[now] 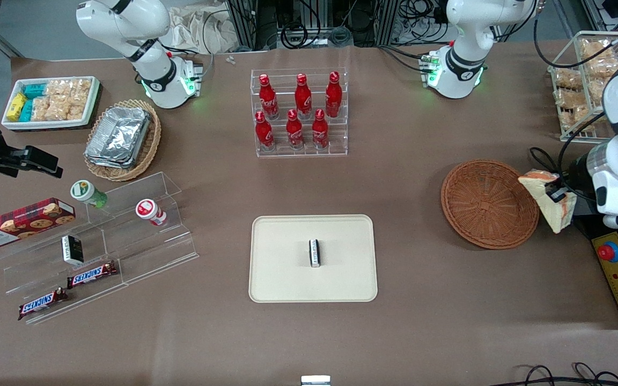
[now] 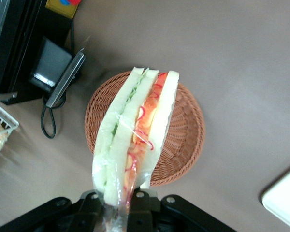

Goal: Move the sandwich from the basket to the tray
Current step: 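Lift the sandwich with the left gripper and carry it toward the cream tray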

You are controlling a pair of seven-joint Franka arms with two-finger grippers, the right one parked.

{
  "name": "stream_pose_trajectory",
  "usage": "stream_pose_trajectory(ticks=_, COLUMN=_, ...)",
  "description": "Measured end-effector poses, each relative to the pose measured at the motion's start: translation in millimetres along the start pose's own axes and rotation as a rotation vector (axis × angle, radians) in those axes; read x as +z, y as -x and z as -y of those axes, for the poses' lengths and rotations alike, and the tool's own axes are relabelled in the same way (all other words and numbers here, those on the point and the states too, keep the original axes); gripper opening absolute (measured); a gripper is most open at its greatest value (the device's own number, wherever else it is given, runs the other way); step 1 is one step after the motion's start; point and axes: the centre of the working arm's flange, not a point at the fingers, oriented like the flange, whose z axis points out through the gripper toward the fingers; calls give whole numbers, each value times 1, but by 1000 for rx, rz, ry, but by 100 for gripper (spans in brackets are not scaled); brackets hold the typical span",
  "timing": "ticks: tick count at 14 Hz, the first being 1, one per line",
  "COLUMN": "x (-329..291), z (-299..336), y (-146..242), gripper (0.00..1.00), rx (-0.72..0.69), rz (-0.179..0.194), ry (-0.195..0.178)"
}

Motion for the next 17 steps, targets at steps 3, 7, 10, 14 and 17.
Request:
stream_pose_trajectory(ticks=3, x=-36, z=-37, y=24, gripper=17, rx=119, rz=-26, ry=27)
stream_pose_trajectory(ticks=7, x=-37, z=-118, y=87, gripper=17, rx=310, rz=-13, ry=45)
stream_pose_trajectory(ticks=10, x=-15, z=-173, y=133, gripper=17, rx=415, rz=25, ry=49)
stream_pose_trajectory(ticks=14, x=37, z=-250, y=167, gripper=17, rx=468, rz=24, ry=116)
stream_pose_trajectory(ticks=17, x=104, z=-296, y=168, gripper=17, rx=477, rz=53, ry=160)
